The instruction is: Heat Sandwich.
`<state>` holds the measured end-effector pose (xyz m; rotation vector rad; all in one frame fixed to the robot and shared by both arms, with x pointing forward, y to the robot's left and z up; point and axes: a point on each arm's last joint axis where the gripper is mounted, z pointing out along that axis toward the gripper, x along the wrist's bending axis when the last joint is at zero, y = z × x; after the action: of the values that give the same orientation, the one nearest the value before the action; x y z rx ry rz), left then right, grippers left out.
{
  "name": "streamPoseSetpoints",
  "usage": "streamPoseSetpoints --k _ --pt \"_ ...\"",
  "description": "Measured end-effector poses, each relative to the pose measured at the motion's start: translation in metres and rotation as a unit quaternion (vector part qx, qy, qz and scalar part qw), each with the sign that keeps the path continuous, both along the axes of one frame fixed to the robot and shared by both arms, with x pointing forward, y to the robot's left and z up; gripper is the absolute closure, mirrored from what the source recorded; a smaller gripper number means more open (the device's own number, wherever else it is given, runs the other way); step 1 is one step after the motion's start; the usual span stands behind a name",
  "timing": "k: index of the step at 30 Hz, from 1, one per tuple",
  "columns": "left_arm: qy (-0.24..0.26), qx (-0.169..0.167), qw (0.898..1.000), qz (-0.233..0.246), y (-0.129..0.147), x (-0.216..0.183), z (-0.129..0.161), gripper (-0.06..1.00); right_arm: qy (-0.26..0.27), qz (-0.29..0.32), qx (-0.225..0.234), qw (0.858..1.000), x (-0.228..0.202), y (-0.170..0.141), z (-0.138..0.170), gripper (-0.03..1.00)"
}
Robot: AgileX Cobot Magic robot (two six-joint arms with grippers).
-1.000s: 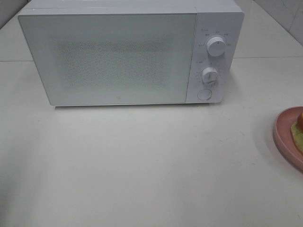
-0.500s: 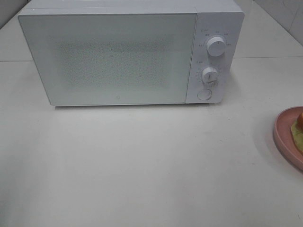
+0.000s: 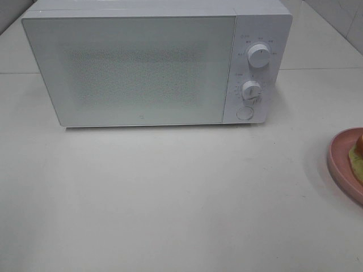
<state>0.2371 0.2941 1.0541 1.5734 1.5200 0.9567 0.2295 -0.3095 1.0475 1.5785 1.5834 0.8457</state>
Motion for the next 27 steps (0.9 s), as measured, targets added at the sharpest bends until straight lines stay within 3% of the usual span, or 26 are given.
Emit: streamPoseSetpoints --k 27 --pt "-0.009 0.002 1.000 0.001 -0.0001 -0.0028 -0.0001 -0.05 0.000 0.000 0.000 1.000 0.0000 0.0000 0.0000 0.20"
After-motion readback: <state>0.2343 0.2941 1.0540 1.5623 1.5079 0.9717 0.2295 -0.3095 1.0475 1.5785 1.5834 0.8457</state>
